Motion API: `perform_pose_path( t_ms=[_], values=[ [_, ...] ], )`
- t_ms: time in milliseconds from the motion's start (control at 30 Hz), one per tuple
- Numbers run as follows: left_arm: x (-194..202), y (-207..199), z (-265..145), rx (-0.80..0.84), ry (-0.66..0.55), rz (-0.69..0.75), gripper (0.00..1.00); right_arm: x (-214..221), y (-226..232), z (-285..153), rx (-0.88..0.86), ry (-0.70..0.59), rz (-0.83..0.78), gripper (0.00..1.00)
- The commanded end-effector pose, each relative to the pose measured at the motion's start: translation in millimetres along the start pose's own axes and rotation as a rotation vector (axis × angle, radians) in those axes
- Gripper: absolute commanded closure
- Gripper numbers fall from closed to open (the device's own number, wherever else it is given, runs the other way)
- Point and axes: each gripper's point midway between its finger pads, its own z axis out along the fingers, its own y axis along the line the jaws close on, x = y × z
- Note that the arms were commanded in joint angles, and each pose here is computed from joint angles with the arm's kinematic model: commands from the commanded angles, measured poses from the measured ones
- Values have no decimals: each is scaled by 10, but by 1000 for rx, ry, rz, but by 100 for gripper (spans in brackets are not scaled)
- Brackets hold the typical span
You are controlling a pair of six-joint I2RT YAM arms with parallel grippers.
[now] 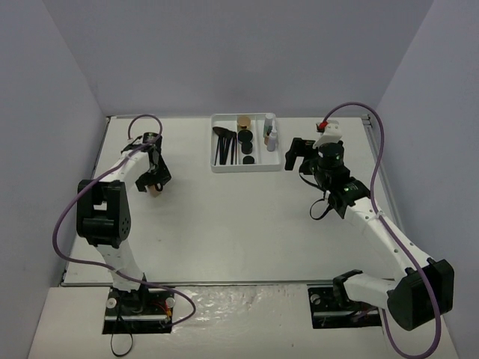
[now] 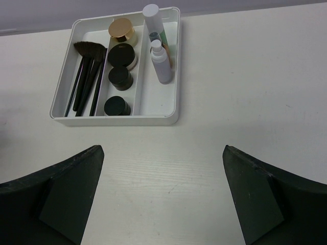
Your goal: Organize the makeup
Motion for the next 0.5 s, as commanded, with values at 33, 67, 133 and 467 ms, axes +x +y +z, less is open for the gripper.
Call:
perform_pose_path(
  t_ms=[33, 67, 133, 467],
  values=[
    [-309, -89, -242, 49, -90, -40, 64, -213, 88, -80, -39, -77, 13, 0],
    [-315, -116, -264, 59, -93, -33, 69, -212, 91, -78, -40, -77, 14, 0],
    [-310, -200, -330, 80, -96, -10, 82, -209, 89, -78, -40, -75, 17, 0],
    [49, -1317, -982, 293, -148, 239, 98, -204, 92, -80, -41, -72, 21, 0]
  ],
)
